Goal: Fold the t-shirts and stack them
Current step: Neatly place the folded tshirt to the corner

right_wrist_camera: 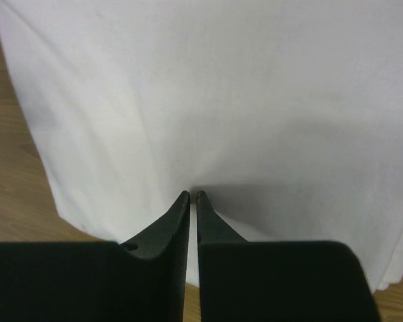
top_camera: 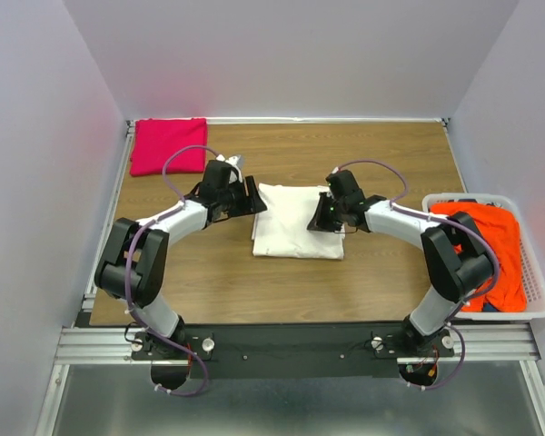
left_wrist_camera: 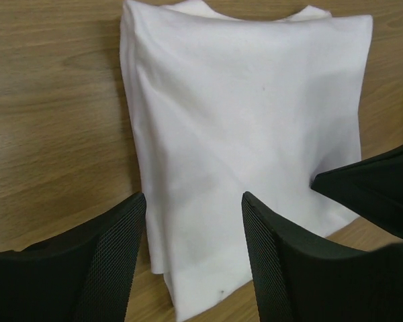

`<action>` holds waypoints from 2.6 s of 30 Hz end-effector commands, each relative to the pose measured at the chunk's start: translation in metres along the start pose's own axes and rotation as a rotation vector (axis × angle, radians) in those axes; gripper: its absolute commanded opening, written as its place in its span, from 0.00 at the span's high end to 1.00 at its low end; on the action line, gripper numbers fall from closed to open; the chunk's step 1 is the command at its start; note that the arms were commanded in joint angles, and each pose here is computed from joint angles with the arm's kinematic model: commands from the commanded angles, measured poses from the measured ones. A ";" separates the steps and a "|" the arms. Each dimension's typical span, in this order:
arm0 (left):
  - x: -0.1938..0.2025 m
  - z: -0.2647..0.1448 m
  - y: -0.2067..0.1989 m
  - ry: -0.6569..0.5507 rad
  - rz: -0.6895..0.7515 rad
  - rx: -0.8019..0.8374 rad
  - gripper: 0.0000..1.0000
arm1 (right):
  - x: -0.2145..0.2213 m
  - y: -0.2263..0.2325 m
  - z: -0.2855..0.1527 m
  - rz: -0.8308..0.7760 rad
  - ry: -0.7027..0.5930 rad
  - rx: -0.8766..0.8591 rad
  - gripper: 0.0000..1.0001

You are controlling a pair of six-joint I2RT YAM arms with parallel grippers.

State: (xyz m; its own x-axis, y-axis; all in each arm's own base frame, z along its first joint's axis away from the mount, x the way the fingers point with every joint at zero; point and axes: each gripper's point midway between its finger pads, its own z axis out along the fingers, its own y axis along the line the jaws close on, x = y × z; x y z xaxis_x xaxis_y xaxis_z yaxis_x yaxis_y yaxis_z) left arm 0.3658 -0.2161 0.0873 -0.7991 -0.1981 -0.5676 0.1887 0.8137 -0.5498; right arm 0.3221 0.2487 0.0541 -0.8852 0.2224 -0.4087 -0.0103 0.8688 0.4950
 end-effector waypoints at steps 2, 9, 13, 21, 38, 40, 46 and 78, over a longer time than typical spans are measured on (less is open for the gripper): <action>0.010 0.011 0.020 0.058 0.034 -0.025 0.30 | 0.006 -0.026 0.018 -0.021 0.014 0.110 0.86; 0.025 0.027 0.042 0.127 0.061 -0.079 0.28 | 0.005 -0.029 0.020 -0.028 0.013 0.117 0.86; 0.035 0.035 0.040 0.173 0.058 -0.043 0.28 | 0.001 -0.024 0.017 -0.032 0.003 0.102 0.86; 0.048 0.044 0.053 0.230 0.039 -0.080 0.34 | -0.001 -0.021 0.014 -0.036 -0.001 0.088 0.86; 0.050 0.063 0.038 0.267 0.122 -0.196 1.00 | -0.024 0.002 0.002 -0.043 -0.049 0.022 0.86; 0.033 0.061 0.049 0.234 0.163 -0.287 1.00 | -0.030 0.009 -0.003 -0.051 -0.065 0.003 0.85; -0.056 0.049 0.056 0.075 0.264 -0.509 1.00 | -0.045 0.018 -0.028 -0.055 -0.110 0.010 0.75; -0.306 -0.063 0.162 -0.329 0.377 -1.188 1.00 | -0.036 0.008 -0.038 -0.102 -0.069 0.056 0.75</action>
State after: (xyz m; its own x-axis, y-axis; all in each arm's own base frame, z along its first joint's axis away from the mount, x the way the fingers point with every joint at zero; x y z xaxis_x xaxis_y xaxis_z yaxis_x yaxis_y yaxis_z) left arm 0.5922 -0.0059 0.1777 -0.6643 0.1402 -0.7342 -0.3225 0.8323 0.4508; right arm 0.3337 0.2376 0.1106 -0.8403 0.1670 -0.5158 -0.0909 0.8945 0.4378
